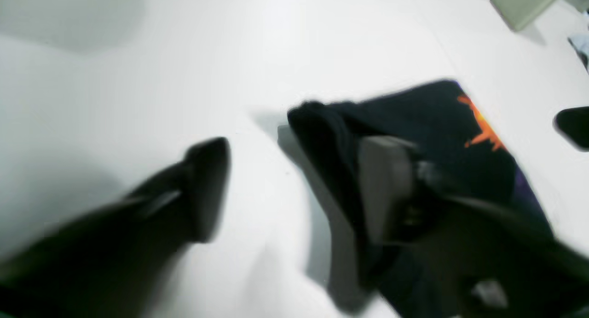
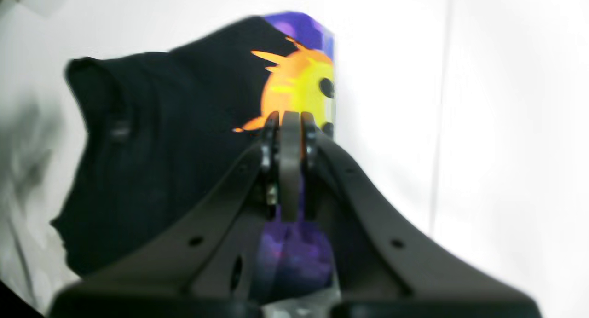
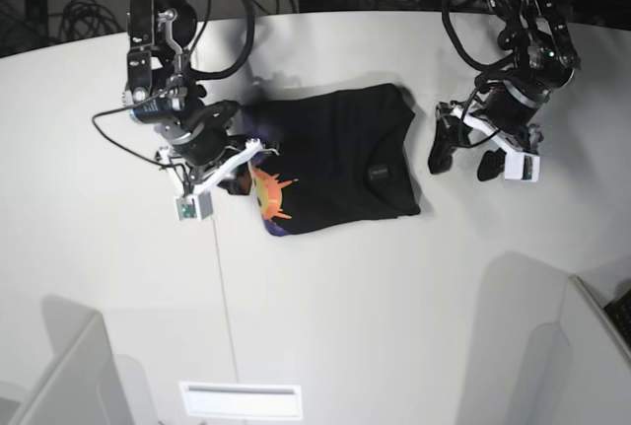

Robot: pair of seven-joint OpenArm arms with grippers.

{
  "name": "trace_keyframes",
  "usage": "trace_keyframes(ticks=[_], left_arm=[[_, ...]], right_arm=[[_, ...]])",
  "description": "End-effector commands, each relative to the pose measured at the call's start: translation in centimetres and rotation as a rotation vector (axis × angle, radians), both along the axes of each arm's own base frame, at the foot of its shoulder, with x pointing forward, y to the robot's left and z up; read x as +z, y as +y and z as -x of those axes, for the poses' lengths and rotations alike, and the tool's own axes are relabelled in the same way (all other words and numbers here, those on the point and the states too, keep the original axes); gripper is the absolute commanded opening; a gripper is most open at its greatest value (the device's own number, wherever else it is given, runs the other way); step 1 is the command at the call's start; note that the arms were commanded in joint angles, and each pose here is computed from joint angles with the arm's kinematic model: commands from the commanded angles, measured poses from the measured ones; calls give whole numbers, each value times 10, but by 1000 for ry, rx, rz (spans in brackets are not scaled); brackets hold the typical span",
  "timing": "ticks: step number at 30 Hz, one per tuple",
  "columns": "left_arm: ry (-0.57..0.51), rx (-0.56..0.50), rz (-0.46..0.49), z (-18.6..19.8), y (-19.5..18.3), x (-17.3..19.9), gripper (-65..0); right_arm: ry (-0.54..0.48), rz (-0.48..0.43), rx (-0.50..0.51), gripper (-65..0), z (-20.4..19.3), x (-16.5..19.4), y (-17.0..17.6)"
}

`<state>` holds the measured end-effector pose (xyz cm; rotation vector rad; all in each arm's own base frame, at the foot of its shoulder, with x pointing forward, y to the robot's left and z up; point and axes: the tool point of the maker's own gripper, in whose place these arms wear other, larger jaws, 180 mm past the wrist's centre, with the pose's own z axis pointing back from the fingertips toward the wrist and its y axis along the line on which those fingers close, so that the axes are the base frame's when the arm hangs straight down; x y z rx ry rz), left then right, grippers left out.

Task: Fold the T-shirt properly
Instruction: 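Grasp the folded shirt's edge with the left gripper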

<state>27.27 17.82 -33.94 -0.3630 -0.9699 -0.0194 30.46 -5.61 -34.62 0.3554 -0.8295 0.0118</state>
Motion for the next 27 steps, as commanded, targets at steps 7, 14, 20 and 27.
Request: trace_keyframes(ticks=[7,14,20,27], left_arm=[[127,-12,96,-16,-11,-34,-18],[173,-72,244,-19,-43,-49,-18],[180,-74,346,-25,-54,-52,-20],[252,-140,383,-27,-84,-70,-20]], right_arm=[[-30,-6,-11,-650,-1,7,-3],[-25,13,0,-650,1,4,-6],[-25,13,0,-650,1,4,-6],[-25,13,0,-650,1,4,-6]])
